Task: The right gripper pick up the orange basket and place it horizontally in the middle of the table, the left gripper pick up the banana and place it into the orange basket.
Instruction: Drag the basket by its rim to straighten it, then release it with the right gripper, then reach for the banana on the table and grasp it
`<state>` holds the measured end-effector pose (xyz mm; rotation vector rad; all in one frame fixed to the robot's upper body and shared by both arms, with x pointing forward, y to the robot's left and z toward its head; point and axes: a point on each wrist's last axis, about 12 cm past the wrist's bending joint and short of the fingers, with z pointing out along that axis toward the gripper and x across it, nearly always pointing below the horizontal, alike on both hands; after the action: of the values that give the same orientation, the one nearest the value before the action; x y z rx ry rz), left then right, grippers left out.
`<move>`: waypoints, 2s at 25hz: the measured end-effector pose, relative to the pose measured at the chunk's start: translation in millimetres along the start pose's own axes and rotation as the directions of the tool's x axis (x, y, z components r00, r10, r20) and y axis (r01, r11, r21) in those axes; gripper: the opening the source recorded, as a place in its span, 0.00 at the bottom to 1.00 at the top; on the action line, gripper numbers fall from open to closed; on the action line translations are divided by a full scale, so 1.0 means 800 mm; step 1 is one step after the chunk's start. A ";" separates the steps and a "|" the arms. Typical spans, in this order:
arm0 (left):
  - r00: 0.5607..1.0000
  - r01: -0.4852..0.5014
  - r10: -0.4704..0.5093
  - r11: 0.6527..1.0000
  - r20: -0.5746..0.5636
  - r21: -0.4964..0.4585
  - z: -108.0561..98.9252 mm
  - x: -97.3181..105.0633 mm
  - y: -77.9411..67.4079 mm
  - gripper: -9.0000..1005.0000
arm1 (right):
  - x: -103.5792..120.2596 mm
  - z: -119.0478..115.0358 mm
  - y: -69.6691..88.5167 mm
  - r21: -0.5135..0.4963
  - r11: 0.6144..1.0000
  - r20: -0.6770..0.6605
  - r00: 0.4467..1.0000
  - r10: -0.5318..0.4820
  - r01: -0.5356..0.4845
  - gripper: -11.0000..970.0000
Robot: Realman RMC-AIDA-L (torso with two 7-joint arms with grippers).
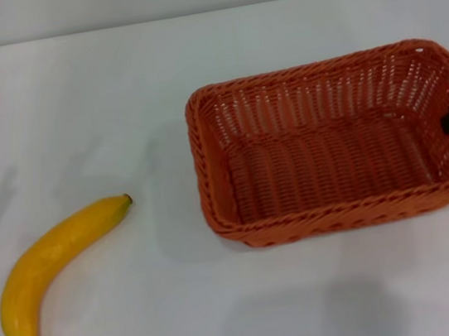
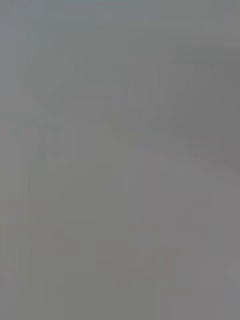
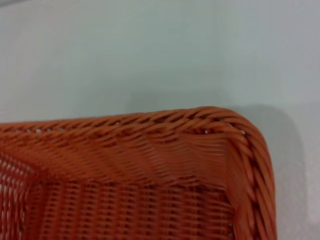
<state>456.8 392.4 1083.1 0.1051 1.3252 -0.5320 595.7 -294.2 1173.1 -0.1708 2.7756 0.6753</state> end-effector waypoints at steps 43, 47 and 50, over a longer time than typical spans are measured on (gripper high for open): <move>0.605 0.053 0.087 0.988 -0.792 0.148 0.067 -0.131 -0.003 0.80 | 0.036 -0.107 -0.080 0.077 0.943 0.594 0.745 -0.303 0.322 0.87; 0.454 0.066 0.134 0.981 -0.881 0.183 0.088 -0.124 -0.005 0.80 | 0.051 -0.107 -0.095 0.115 0.948 0.648 0.701 -0.298 0.296 0.87; 0.340 0.060 0.157 0.980 -0.927 0.188 0.092 -0.111 -0.005 0.80 | 0.053 -0.106 -0.100 0.114 0.952 0.669 0.686 -0.286 0.285 0.87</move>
<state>508.4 388.8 1186.5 0.7242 2.4339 -0.5542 548.7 -406.5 1198.5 -0.2846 1.9755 0.5141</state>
